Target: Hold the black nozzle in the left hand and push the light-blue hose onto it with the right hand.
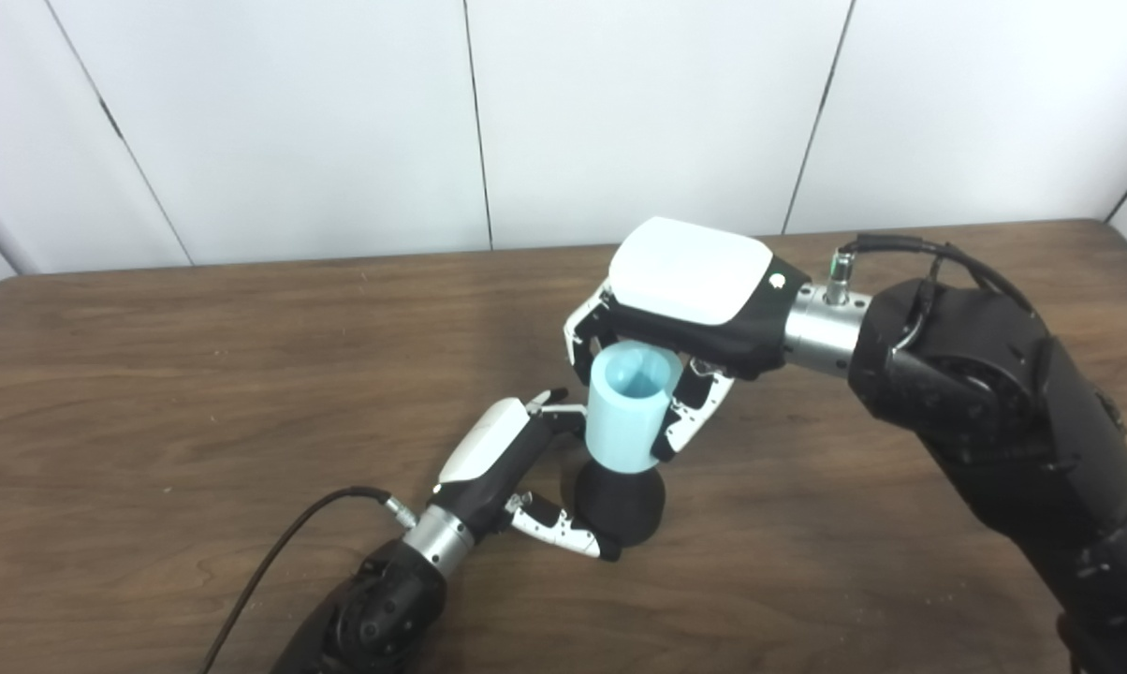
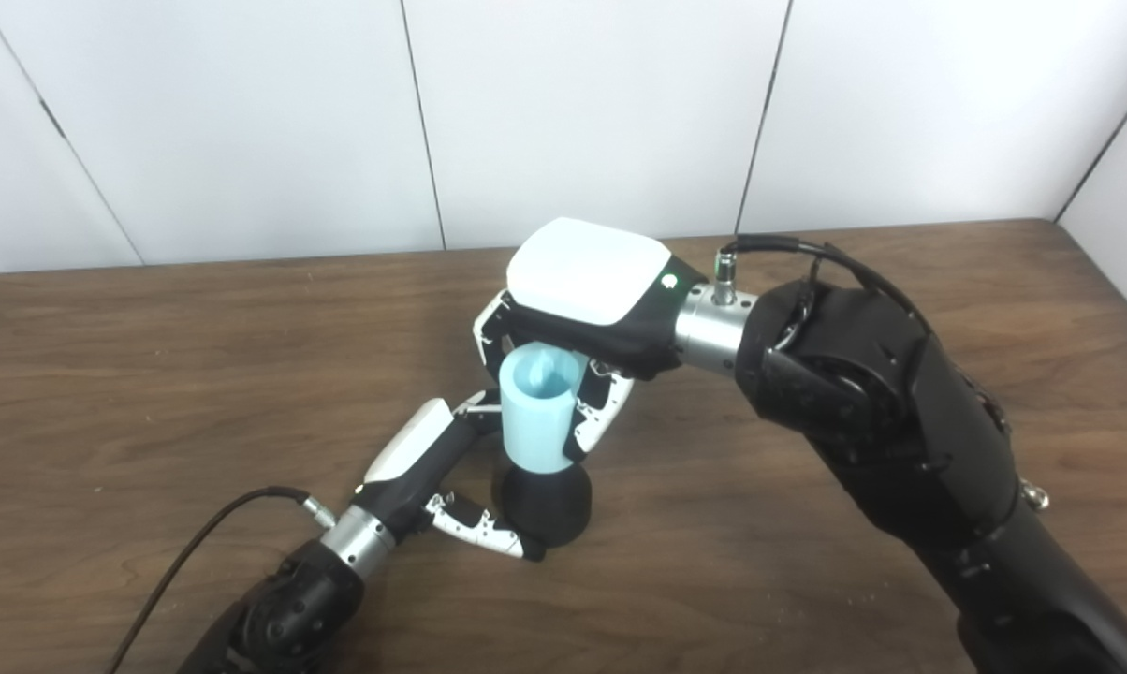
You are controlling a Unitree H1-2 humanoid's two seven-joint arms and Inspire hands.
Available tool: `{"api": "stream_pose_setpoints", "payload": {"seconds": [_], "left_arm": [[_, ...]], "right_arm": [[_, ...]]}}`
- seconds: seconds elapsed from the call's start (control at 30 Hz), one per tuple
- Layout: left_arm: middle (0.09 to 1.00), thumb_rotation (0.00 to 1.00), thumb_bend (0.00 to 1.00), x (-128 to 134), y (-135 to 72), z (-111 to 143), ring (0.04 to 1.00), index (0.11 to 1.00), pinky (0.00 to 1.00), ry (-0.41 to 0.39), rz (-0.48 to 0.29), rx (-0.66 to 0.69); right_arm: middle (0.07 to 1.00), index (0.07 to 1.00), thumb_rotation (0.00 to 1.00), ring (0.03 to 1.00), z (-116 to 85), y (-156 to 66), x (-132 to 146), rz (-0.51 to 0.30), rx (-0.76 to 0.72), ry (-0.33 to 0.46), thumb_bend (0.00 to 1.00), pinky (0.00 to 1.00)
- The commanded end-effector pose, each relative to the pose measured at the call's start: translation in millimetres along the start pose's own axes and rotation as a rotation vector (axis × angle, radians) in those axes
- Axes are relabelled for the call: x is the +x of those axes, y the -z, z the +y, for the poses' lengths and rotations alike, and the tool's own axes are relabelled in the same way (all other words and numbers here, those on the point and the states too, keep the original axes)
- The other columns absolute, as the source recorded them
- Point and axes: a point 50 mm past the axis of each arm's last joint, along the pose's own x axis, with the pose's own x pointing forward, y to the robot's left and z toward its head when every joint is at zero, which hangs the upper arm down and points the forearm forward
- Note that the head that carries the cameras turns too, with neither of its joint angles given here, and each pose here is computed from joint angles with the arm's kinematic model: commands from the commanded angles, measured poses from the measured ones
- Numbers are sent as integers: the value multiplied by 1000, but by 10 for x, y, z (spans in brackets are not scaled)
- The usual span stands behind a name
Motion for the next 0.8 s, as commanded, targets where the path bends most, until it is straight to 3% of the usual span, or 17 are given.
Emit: {"api": "stream_pose_setpoints", "payload": {"seconds": [0.0,0.77], "left_arm": [[498,0,524,-147,182,-199,752,482,967,126,103,23],[498,0,524,-137,166,-185,750,482,967,131,106,23]], "right_arm": [[426,504,0,194,-104,26,-67,8,-48,32,527,121],[459,498,0,232,-90,-51,-8,-5,-12,58,529,140]]}}
